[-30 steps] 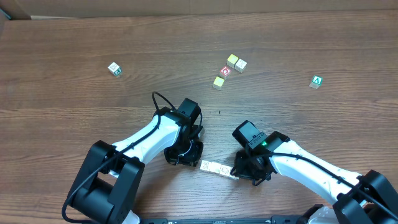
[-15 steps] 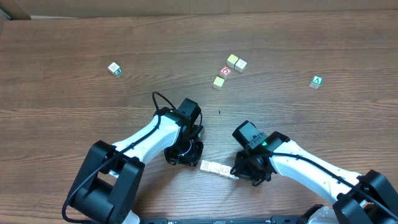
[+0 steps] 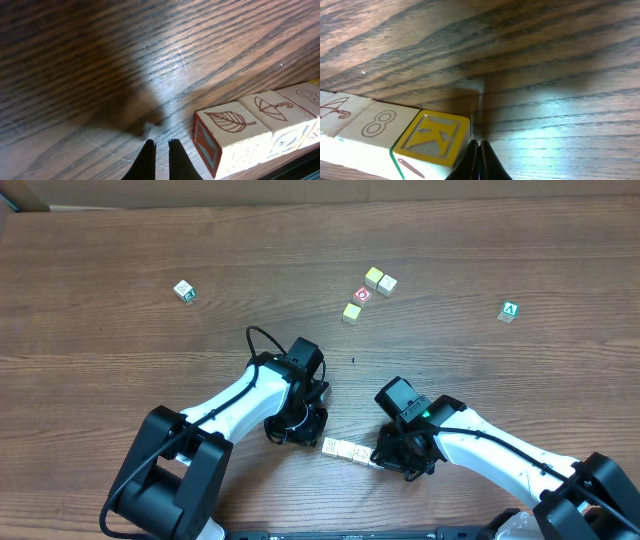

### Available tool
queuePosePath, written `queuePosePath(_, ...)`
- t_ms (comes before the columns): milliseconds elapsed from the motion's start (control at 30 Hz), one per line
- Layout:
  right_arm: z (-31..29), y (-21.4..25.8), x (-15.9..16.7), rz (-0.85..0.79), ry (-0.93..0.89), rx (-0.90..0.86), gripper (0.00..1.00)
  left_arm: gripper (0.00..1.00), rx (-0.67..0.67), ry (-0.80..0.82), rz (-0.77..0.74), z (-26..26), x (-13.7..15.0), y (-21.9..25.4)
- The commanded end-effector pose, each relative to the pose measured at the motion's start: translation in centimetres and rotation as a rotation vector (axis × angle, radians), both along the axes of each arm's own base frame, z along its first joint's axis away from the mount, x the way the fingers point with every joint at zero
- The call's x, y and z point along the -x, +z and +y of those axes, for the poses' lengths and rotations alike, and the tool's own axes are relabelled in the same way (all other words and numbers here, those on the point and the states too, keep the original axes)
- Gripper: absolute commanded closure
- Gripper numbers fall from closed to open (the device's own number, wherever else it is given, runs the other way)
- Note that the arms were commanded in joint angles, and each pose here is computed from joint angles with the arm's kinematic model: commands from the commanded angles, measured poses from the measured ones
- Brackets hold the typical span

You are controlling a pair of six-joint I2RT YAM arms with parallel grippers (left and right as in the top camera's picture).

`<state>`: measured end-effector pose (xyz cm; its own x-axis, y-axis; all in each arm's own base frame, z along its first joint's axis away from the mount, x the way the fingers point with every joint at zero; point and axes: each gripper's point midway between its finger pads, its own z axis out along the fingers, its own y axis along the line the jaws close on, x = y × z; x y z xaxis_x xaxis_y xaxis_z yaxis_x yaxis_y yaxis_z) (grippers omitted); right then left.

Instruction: Flip 4 blocks

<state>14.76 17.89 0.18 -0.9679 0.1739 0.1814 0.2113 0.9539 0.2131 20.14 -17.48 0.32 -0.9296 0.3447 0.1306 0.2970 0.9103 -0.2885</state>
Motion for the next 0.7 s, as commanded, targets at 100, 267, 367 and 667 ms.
queuePosePath(100, 0.3, -0.1, 0.4, 0.014, 0.000, -0.019, 0.96, 0.96, 0.010, -0.106, -0.022, -0.5, 0.5, -0.4)
queuePosePath(267, 0.4, 0.0, 0.4, 0.016, 0.000, -0.026, 0.96, 0.96, 0.020, -0.135, -0.038, -1.3, 0.7, -0.4)
queuePosePath(367, 0.5, 0.0, 0.4, 0.017, 0.000, -0.027, 0.96, 0.96, 0.020, -0.148, -0.040, -1.6, 0.9, -0.4)
queuePosePath(667, 0.7, 0.1, 0.6, 0.028, 0.001, -0.041, 0.96, 0.96, 0.024, -0.136, -0.049, -1.8, 0.6, -0.4)
